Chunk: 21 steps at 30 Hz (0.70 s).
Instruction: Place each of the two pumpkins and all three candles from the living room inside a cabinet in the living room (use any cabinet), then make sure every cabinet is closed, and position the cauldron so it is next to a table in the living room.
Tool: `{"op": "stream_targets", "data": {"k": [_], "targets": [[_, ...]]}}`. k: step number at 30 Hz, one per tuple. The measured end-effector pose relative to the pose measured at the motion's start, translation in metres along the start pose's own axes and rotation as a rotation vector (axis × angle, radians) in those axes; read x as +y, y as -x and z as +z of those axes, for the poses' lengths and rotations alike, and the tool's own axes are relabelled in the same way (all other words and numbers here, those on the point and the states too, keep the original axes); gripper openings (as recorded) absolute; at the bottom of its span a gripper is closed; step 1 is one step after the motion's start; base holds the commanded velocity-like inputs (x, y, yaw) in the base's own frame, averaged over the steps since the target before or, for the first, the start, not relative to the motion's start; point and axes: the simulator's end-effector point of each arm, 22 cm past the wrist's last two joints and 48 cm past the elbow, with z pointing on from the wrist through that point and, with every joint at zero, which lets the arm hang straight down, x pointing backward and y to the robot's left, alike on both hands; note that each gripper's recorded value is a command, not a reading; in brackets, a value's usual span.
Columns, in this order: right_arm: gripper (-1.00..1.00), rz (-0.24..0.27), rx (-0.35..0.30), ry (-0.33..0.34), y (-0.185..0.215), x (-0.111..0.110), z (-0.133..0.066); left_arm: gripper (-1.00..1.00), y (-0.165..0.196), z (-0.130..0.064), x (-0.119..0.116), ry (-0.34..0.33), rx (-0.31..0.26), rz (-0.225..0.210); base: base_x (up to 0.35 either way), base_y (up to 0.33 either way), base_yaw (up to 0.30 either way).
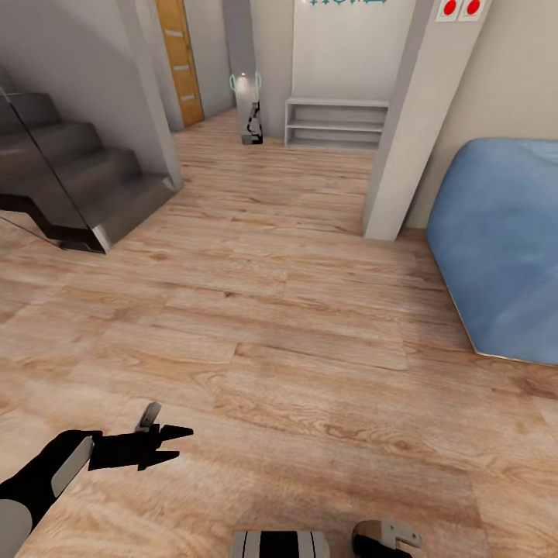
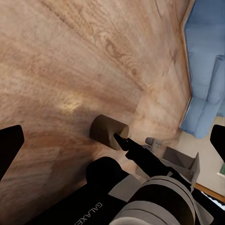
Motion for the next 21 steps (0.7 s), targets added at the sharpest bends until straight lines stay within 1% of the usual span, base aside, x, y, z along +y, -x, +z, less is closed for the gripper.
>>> {"op": "stream_targets", "data": {"k": [11, 13, 21], "targets": [[-1.00, -0.002, -0.002, -0.002, 0.0005, -0.0004, 0.0000, 1.00, 0.0008, -0.0017, 0.0000, -0.001, -0.002, -0.001, 0.000, 0.000, 0.000], [-1.00, -0.001, -0.010, 0.014, 0.0043, 0.0032, -0.0016, 1.00, 0.0019, -0.0035, -0.0038, -0.004, -0.006, 0.005, 0.000, 0.000, 0.000], [-1.00, -0.001, -0.010, 0.014, 0.0044, 0.0033, -0.0016, 1.00, 0.0018, -0.0036, -0.0036, -0.004, -0.006, 0.005, 0.000, 0.000, 0.000]]}}
